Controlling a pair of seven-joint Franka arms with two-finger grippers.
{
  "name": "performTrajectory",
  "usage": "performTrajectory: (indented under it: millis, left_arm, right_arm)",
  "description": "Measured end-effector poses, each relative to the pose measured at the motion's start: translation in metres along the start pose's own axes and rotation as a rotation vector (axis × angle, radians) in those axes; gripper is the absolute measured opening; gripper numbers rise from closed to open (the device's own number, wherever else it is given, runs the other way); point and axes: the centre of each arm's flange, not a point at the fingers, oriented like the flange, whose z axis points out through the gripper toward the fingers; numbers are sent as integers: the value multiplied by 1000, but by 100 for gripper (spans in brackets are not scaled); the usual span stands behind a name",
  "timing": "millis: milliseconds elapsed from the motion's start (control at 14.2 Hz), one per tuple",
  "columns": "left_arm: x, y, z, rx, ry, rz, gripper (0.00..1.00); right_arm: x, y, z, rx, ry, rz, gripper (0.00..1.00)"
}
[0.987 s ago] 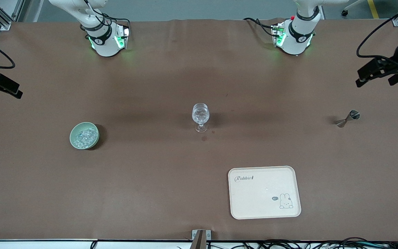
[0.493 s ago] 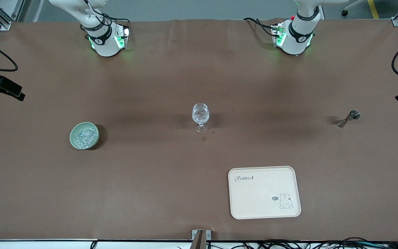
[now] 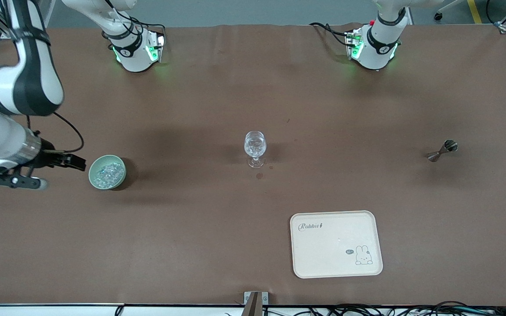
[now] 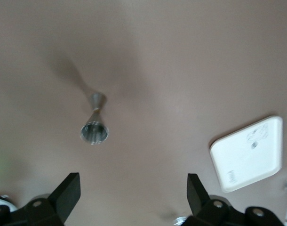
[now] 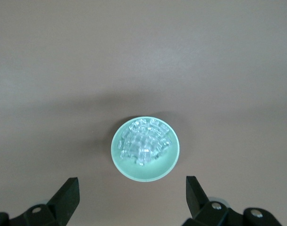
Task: Pour wine and add ice with both arms
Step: 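Reach the right gripper to the ice bowl while the left gripper reaches the jigger, then grasp an ice cube with the right gripper while the left gripper grasps the jigger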
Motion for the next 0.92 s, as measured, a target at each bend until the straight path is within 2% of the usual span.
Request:
performTrajectory:
  millis: [211,352,493,634,775,916]
  left_arm:
    - [56,-28,41,-77,-46,-118,100]
    - [83,-46,62,-123,-76,-183,100]
    - [105,-69,83,-155,-123,-225,100]
    - [122,-96,115,-191,-183,-234,99]
    - [129,-122,146,-202,-255,-251,96]
    - [127,-146,165,-205,-311,-273,95]
  right_arm:
    - [-3,0,63,4,1,-1,100]
    - [-12,1,97,8,17,0,100]
    - [-24,2,121,9,11,0,100]
    - [-31,3,141,9,2,0,100]
    - [-38,4,162,15,31,1,99]
    - [-46,8,175,16,31,7,91]
